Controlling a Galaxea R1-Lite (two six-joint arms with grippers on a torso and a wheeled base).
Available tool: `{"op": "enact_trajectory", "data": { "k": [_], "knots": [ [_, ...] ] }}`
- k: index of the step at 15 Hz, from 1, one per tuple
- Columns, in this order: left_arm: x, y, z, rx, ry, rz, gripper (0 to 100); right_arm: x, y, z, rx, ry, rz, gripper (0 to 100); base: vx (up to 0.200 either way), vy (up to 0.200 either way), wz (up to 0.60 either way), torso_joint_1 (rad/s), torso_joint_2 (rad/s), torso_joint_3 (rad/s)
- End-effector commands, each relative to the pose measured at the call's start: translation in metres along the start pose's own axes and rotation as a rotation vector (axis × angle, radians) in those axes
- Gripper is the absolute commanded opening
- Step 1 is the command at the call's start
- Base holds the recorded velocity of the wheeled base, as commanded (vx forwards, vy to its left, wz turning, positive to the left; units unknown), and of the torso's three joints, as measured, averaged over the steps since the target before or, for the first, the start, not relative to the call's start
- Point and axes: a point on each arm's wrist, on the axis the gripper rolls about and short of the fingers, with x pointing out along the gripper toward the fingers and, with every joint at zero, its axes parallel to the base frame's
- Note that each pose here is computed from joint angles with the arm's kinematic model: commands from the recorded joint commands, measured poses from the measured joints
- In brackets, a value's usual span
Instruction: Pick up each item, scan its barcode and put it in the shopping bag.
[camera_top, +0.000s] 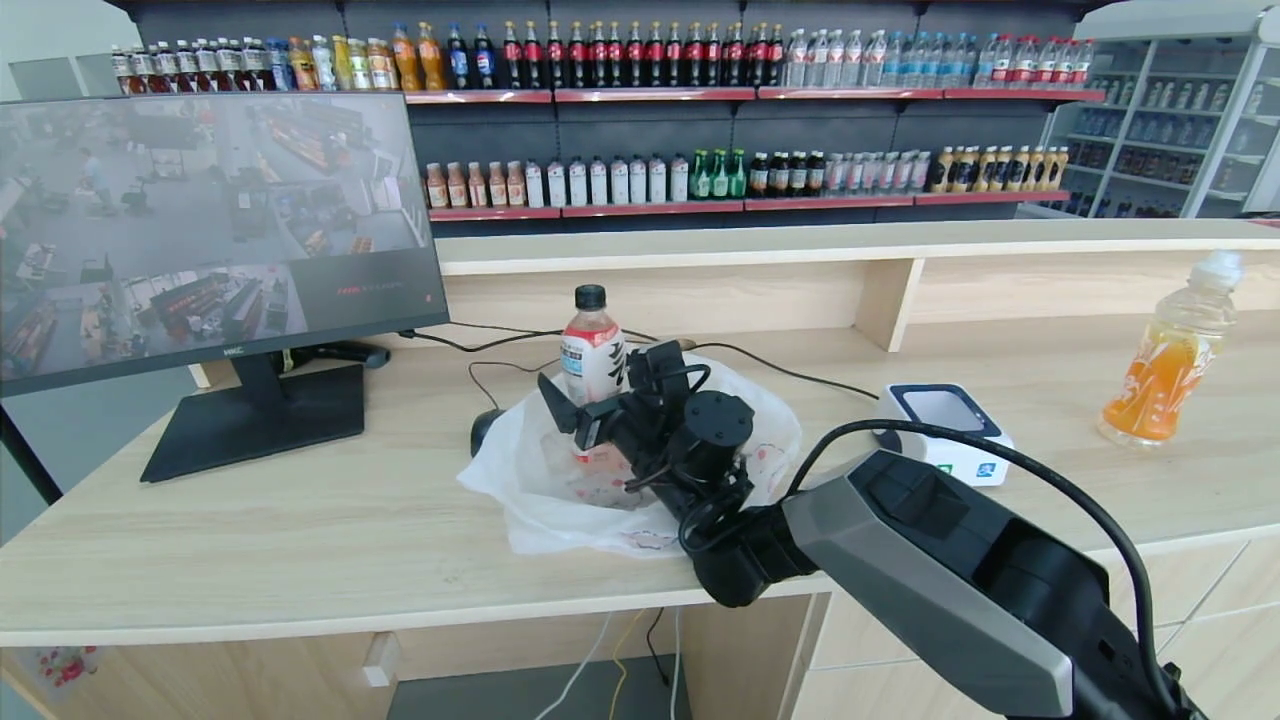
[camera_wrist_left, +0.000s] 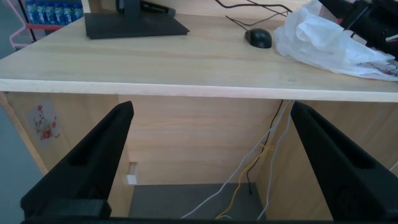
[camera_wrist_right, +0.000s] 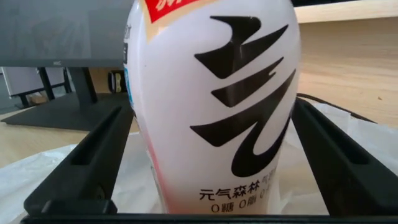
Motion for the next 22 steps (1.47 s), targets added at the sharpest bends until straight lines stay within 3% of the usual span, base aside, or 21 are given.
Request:
{"op": "enact_trajectory", "data": {
  "k": [1,7,10,16,19,22],
  "knots": [
    [0.0,0.0,0.0,0.0,0.0,0.0,100,0.0,0.0,0.0,0.002,-0.01,0.001,100,0.0,0.0,0.0,0.0,0.0,0.0],
    [0.0,0.0,0.0,0.0,0.0,0.0,100,0.001,0.002,0.015,0.018,-0.089,0.009,100,0.0,0.0,0.0,0.0,0.0,0.0],
    [0.0,0.0,0.0,0.0,0.0,0.0,100,-0.005,0.004,0.035,0.008,-0.083,0.006,100,0.0,0.0,0.0,0.0,0.0,0.0],
    [0.0,0.0,0.0,0.0,0.0,0.0,100,-0.03,0.007,0.043,-0.001,-0.107,0.019,100,0.0,0.0,0.0,0.0,0.0,0.0],
    [0.0,0.0,0.0,0.0,0.0,0.0,100,-0.052,0.007,0.04,-0.002,-0.03,0.016,100,0.0,0.0,0.0,0.0,0.0,0.0],
    [0.0,0.0,0.0,0.0,0.0,0.0,100,-0.072,0.015,0.075,0.002,-0.012,0.033,100,0.0,0.0,0.0,0.0,0.0,0.0]
  ]
}}
